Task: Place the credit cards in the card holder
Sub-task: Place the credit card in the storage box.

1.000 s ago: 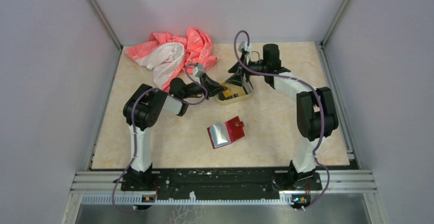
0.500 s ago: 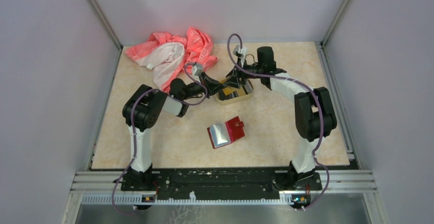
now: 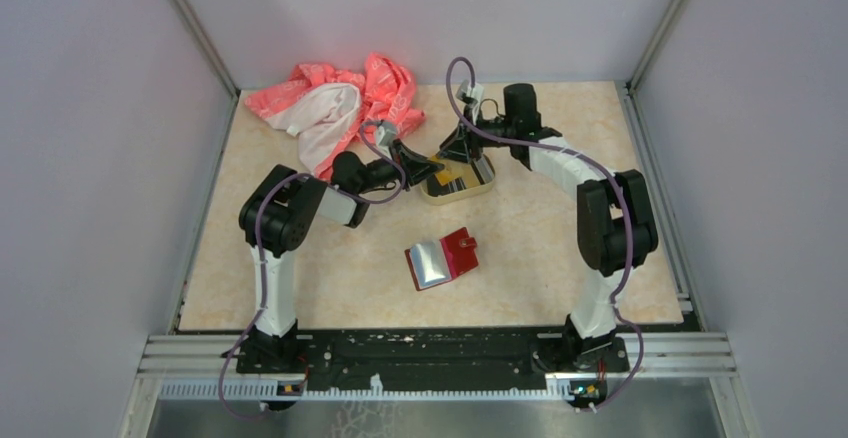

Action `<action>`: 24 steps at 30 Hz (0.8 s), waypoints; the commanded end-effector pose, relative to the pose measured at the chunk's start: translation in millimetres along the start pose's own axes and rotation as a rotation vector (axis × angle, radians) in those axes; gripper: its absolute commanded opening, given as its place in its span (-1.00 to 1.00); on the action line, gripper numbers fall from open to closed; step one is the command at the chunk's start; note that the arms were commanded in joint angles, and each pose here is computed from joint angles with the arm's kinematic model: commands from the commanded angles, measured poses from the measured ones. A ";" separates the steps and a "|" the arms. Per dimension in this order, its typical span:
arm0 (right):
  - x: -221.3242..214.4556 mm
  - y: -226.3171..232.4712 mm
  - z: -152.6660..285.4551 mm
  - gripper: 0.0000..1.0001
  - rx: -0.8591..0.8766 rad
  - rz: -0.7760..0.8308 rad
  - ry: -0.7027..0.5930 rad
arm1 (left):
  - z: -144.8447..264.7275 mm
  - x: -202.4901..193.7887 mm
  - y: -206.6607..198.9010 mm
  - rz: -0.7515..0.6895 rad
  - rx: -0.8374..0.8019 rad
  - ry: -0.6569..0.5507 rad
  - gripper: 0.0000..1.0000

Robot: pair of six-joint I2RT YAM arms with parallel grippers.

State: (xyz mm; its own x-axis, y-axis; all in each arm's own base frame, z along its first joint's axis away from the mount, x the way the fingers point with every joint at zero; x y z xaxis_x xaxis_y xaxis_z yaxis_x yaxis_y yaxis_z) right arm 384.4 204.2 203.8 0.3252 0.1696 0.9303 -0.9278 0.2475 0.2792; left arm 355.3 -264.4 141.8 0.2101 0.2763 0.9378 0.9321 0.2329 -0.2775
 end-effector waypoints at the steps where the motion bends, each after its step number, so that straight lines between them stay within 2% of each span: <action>1: 15.2 -4.3 1.2 -0.34 0.013 0.049 -0.031 | -1.8 6.9 1.2 -0.022 -0.030 -0.026 -1.00; 10: 8.8 -5.4 -3.4 -0.38 0.005 0.045 -0.008 | -3.9 10.6 0.1 -0.009 -0.039 -0.040 -1.00; 15: 14.7 -5.7 -2.3 -0.92 0.020 0.065 -0.008 | -2.9 8.8 0.5 0.006 -0.049 -0.033 -0.96; 16: 15.8 -6.6 0.4 -1.00 0.019 0.060 -0.012 | -1.8 7.6 0.7 0.022 -0.050 -0.032 -0.78; 19: 24.1 -9.1 7.5 -1.00 0.025 0.041 -0.052 | 3.1 2.9 0.3 0.043 -0.065 -0.032 -0.22; 21: 29.4 -9.6 11.4 -1.00 0.032 0.026 -0.080 | 6.4 -0.2 -1.0 0.039 -0.070 -0.040 0.06; 24: 31.8 -7.5 11.9 -1.00 0.062 -0.010 -0.113 | 6.7 -2.7 -2.5 0.039 -0.092 -0.045 0.26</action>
State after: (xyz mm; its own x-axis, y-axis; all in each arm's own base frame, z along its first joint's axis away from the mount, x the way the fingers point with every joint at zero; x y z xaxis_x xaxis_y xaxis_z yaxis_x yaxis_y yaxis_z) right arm 387.8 197.1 209.1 0.3618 0.1401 0.9217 -0.9175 0.2286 0.3254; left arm 356.4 -260.4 134.3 0.2989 0.2911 0.9088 0.9125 0.1915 -0.3615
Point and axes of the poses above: each gripper's point midway between its finger pads, its own z axis back along the fingers, its own y axis along the line the jaws close on, x = y × z, the point moved 8 cm from there along z, back along the fingers, and after that the axes turned 3 degrees about -z, right-handed, at the moved point
